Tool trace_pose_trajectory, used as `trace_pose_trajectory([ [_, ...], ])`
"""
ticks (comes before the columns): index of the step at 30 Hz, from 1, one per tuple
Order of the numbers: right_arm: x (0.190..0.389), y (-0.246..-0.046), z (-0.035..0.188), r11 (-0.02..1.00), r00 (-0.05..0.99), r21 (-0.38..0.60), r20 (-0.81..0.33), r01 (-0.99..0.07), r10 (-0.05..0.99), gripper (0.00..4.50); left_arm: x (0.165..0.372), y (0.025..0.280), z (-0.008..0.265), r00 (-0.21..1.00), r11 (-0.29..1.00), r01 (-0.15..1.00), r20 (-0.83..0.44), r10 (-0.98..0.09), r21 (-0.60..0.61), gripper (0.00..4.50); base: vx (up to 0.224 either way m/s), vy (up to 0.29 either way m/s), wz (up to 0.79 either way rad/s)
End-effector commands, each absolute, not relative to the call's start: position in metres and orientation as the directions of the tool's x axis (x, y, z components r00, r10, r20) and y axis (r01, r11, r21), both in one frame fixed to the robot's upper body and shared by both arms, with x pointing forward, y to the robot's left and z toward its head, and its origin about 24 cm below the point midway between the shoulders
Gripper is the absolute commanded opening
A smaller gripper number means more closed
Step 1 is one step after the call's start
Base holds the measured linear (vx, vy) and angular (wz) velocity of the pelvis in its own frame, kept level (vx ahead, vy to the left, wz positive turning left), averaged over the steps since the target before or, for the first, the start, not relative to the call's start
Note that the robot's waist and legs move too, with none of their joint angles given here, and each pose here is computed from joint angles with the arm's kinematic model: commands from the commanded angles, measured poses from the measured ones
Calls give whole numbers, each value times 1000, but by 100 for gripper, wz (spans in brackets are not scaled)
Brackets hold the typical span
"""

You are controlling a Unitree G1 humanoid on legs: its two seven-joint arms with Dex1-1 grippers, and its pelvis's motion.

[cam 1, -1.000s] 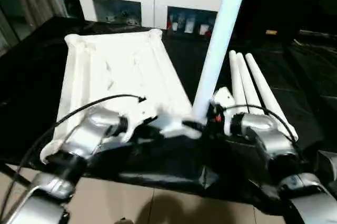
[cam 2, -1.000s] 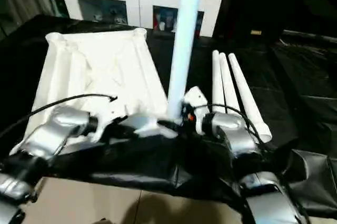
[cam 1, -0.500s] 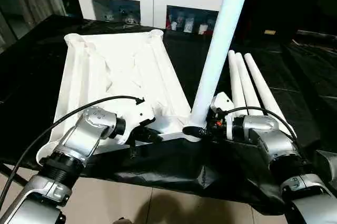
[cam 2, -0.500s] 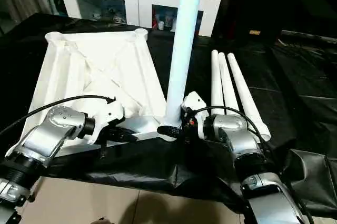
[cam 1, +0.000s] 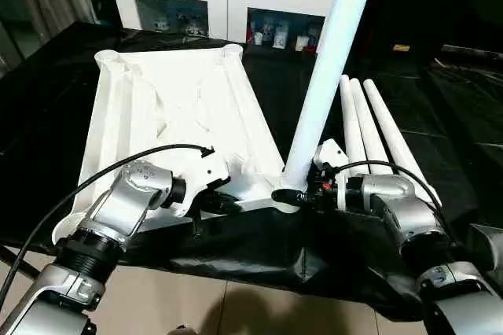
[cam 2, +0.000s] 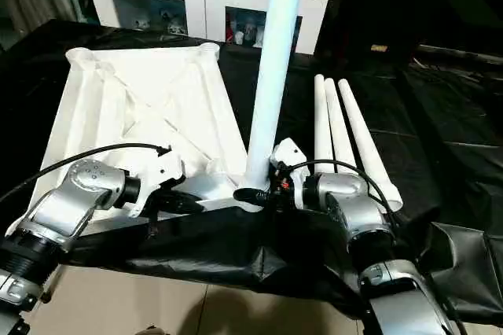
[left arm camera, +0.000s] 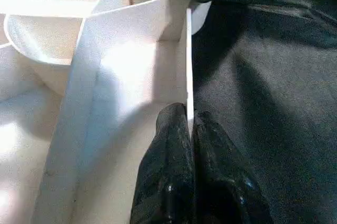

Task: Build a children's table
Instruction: Rotate leg to tighten

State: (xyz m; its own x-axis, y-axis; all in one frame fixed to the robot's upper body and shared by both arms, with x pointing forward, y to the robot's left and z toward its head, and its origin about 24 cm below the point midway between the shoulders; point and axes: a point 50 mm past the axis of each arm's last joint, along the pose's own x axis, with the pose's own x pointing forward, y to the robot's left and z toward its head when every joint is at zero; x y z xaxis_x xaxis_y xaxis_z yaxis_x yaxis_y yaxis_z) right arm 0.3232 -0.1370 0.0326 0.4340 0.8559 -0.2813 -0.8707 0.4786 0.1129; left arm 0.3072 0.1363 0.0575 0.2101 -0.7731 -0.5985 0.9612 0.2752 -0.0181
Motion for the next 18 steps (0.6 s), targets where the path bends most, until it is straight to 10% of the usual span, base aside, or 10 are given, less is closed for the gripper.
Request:
trace_pose_trajectory([
  [1,334,-138,21,715,663,143,-286,-685,692,274,315,107,47,259,341,939,-563,-785,-44,0,0,0,0],
  [9,347,-119,4,957,894,181,-352,-226,278,273,347,74,45,545,629,776,-552,-631,47,0,0,0,0],
  [17,353,-99,13,945,900,211,-311,-249,307,273,349,53,47,543,611,789,-539,-644,65,0,0,0,0],
  [18,352,-95,15,925,887,242,-292,-294,358,342,349,53,47,541,609,790,-541,-644,66,0,0,0,0],
])
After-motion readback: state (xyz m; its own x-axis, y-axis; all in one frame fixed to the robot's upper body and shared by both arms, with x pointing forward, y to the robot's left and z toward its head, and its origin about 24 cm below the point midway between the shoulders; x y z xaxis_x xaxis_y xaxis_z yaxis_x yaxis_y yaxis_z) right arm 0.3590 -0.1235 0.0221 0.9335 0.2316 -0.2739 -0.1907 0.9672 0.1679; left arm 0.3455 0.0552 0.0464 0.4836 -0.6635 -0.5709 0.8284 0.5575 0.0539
